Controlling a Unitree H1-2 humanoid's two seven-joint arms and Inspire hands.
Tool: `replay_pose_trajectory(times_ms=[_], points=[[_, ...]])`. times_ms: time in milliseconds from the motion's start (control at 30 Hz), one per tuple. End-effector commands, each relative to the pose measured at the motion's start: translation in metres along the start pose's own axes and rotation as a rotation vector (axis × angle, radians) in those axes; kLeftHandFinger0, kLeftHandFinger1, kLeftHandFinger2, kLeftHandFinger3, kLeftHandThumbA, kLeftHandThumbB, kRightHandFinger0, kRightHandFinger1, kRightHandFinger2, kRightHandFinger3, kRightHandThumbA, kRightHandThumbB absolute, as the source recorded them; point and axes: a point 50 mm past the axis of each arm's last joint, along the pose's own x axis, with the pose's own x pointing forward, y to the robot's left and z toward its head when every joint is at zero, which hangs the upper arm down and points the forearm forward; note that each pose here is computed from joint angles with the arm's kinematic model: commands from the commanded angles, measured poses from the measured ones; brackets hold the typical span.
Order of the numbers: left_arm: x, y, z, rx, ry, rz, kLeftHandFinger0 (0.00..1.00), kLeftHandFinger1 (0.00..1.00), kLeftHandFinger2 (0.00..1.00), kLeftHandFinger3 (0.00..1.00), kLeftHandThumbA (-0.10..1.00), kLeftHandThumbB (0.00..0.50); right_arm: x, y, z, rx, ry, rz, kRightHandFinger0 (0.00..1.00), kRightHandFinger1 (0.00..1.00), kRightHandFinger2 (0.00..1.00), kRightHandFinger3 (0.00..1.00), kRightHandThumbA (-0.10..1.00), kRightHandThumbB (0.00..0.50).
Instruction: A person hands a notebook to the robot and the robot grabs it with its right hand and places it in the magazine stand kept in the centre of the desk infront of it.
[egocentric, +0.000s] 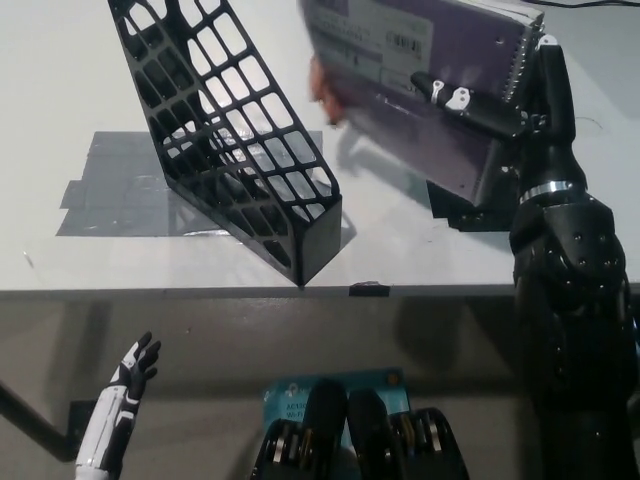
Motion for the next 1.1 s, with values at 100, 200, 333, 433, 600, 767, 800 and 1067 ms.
replay_pose_trajectory(times_ms=[100, 200, 333, 433, 600, 767, 800, 1067], points=[[0.009, 0.01, 0.012, 0.028, -0.075, 0.001, 1.0, 1.0, 1.0, 1.0, 1.0, 0.5, 0.009, 0.019, 0.066, 0.204, -0.182, 0.015, 0.0, 0.0, 0.0, 0.0, 1.0, 0.11], [0.01, 0.011, 0.012, 0.033, -0.078, 0.004, 1.0, 1.0, 1.0, 1.0, 1.0, 0.5, 0.008, 0.02, 0.079, 0.261, -0.19, 0.027, 0.0, 0.0, 0.0, 0.0, 1.0, 0.106], [0.01, 0.011, 0.012, 0.022, -0.077, 0.007, 1.0, 1.0, 1.0, 1.0, 1.0, 0.5, 0.002, 0.019, 0.104, 0.491, -0.2, 0.09, 0.0, 0.0, 0.0, 0.0, 1.0, 0.083], [0.012, 0.012, 0.013, 0.028, -0.082, 0.007, 1.0, 1.0, 1.0, 1.0, 1.0, 0.5, 0.0, 0.019, 0.117, 0.562, -0.208, 0.094, 0.0, 0.0, 0.0, 0.0, 1.0, 0.082], [0.013, 0.012, 0.014, 0.036, -0.085, 0.007, 1.0, 1.0, 1.0, 1.0, 1.0, 0.5, -0.004, 0.017, 0.132, 0.631, -0.23, 0.087, 0.0, 0.0, 0.0, 0.0, 1.0, 0.077], [0.012, 0.012, 0.014, 0.037, -0.076, 0.003, 1.0, 1.0, 1.0, 1.0, 1.0, 0.5, -0.012, 0.019, 0.142, 0.642, -0.262, 0.09, 0.0, 0.0, 0.0, 0.0, 1.0, 0.06], [0.012, 0.012, 0.014, 0.036, -0.075, 0.003, 1.0, 1.0, 1.0, 1.0, 1.0, 0.5, -0.015, 0.021, 0.144, 0.65, -0.268, 0.09, 0.0, 0.0, 0.0, 0.0, 1.0, 0.06], [0.015, 0.013, 0.016, 0.026, -0.083, 0.004, 1.0, 1.0, 1.0, 1.0, 1.0, 0.5, -0.026, 0.038, 0.156, 0.683, -0.287, 0.09, 0.0, 0.0, 0.0, 0.0, 1.0, 0.026]])
